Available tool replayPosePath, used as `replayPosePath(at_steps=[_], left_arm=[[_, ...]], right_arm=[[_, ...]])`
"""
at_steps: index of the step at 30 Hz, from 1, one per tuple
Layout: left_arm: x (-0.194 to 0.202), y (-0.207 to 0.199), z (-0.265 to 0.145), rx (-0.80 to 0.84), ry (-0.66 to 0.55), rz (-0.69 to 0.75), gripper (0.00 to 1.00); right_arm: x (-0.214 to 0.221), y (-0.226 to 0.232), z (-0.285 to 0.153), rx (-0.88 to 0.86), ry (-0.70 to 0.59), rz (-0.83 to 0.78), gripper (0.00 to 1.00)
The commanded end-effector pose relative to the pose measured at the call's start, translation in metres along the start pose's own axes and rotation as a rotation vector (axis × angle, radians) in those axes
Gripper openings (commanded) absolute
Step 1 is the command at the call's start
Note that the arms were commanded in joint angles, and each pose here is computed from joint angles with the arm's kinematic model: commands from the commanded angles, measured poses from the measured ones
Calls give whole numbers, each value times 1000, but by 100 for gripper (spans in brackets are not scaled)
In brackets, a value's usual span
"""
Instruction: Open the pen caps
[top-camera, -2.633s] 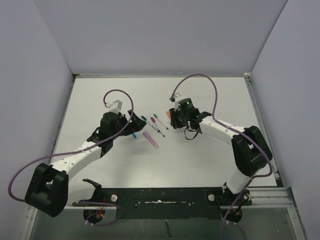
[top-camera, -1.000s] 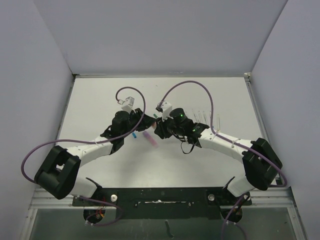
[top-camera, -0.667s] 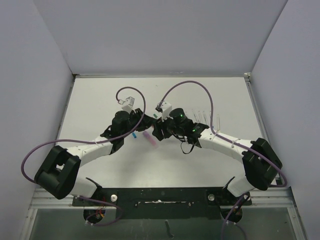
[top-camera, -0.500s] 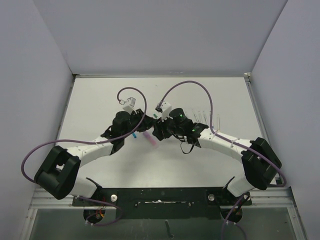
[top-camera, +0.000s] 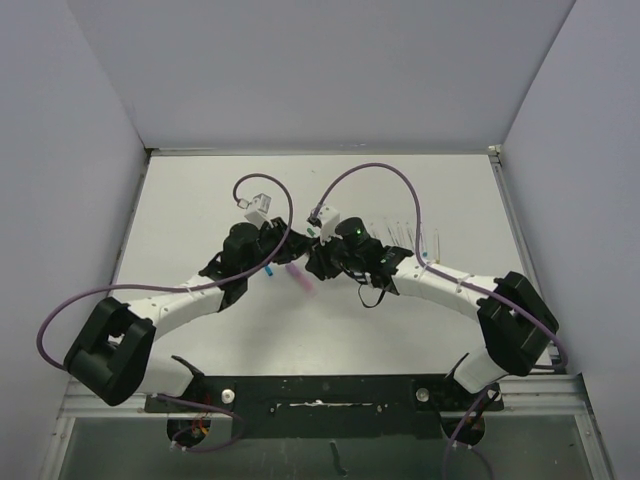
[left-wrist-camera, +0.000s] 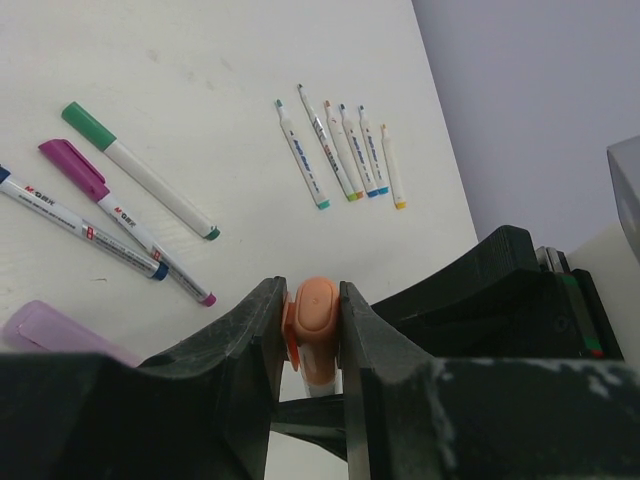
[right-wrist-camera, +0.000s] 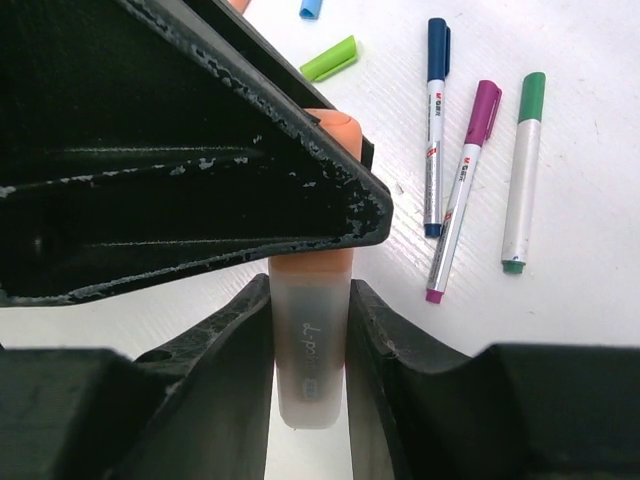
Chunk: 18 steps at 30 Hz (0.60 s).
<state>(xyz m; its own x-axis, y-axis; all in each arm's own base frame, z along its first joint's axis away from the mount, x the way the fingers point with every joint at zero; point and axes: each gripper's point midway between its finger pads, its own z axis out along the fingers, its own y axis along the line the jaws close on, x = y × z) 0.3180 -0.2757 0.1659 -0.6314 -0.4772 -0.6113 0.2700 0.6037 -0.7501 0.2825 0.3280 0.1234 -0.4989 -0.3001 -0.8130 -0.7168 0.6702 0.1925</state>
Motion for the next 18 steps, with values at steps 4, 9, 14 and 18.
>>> replayPosePath(at_steps=[4,9,14,18], left_arm=[[-57,-4,-7,7,-137,35,0],[-104,24,-12,-48,-227,24,0],[-133,44,-16,-85,-288,17,0],[-137,50,-14,-96,-297,6,0]], right_arm=[[-16,6,-16,-14,-56,-13,0],[8,6,-26,-18,-23,3,0],[17,5,-34,-12,-14,6,0],[15,3,-37,-2,-17,1,0]])
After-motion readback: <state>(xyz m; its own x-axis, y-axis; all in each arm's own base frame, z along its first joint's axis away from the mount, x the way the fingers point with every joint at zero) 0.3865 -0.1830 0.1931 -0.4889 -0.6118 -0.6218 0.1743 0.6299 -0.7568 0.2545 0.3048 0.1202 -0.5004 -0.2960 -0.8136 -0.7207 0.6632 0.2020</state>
